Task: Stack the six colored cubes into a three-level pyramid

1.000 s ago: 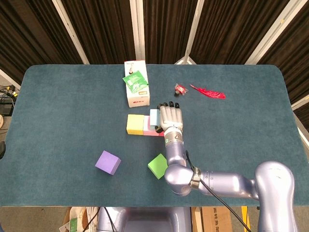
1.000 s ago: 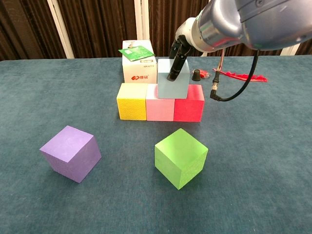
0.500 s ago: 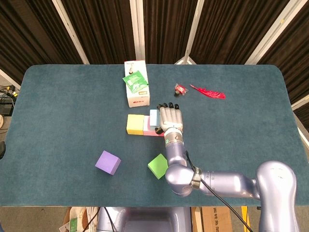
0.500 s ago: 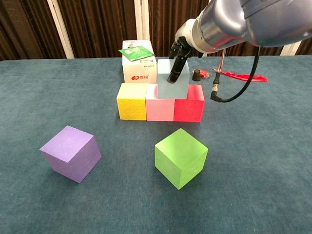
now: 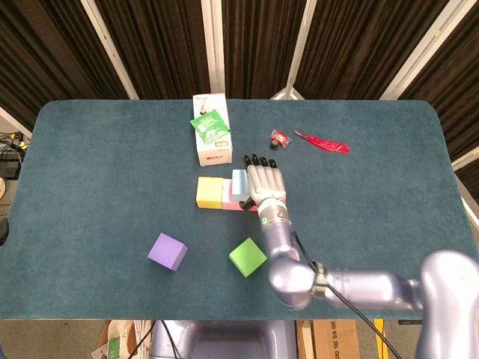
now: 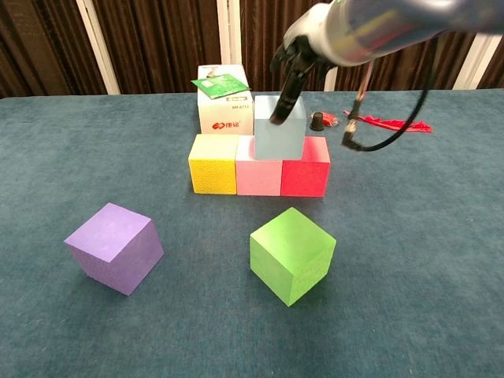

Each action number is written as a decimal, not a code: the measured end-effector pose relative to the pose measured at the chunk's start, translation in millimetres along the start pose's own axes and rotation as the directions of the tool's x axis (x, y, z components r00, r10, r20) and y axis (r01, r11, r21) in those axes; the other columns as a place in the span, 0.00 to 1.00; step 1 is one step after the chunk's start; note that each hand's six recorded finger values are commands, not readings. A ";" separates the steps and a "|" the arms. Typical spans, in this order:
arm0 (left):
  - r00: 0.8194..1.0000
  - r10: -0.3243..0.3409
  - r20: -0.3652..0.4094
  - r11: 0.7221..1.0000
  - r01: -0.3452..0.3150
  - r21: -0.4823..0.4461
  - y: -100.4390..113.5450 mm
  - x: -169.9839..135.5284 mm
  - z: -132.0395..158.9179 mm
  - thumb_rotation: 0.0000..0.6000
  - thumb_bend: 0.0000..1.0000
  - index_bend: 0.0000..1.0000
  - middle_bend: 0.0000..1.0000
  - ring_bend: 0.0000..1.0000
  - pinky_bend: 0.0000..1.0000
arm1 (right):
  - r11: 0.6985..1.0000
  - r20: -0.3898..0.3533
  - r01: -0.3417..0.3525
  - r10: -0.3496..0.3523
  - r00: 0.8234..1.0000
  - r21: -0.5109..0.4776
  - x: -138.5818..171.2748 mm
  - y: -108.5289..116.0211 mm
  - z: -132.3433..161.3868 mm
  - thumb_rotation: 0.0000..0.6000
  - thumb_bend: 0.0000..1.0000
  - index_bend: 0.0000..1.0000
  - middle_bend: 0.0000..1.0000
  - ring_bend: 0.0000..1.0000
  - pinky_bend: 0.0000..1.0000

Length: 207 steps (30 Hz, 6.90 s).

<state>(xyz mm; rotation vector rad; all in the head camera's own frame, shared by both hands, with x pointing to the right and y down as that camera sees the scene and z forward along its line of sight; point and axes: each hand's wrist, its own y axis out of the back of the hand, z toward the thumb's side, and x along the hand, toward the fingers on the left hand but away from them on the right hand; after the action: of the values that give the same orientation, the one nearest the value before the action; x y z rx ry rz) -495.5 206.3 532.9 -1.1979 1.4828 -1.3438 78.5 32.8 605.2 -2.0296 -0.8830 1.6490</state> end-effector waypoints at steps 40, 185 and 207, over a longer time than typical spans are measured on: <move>0.769 -0.543 0.338 0.820 0.573 0.013 -73.0 -15.2 95.3 1.00 0.26 0.14 0.04 0.00 0.00 | 0.882 0.009 0.438 -0.446 0.895 0.175 192.2 0.0 -344.1 1.00 0.26 0.00 0.05 0.00 0.00; 0.593 -0.707 0.385 0.695 0.683 0.225 -105.6 83.7 303.4 1.00 0.41 0.36 0.33 0.00 0.00 | 0.874 0.235 0.430 -0.478 0.846 0.226 183.3 -12.3 -376.0 1.00 0.24 0.00 0.04 0.00 0.00; 0.616 -0.722 0.315 0.690 0.673 0.267 -150.8 103.9 343.5 1.00 0.41 0.36 0.33 0.00 0.00 | 0.822 0.071 0.496 -0.533 0.843 0.279 190.7 -3.8 -359.2 1.00 0.24 0.00 0.04 0.00 0.00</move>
<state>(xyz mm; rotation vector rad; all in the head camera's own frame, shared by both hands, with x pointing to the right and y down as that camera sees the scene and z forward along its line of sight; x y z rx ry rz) -170.6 21.7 642.1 -1.9530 0.6081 -1.5129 446.5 198.5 555.0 -1.3501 -1.0953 1.5115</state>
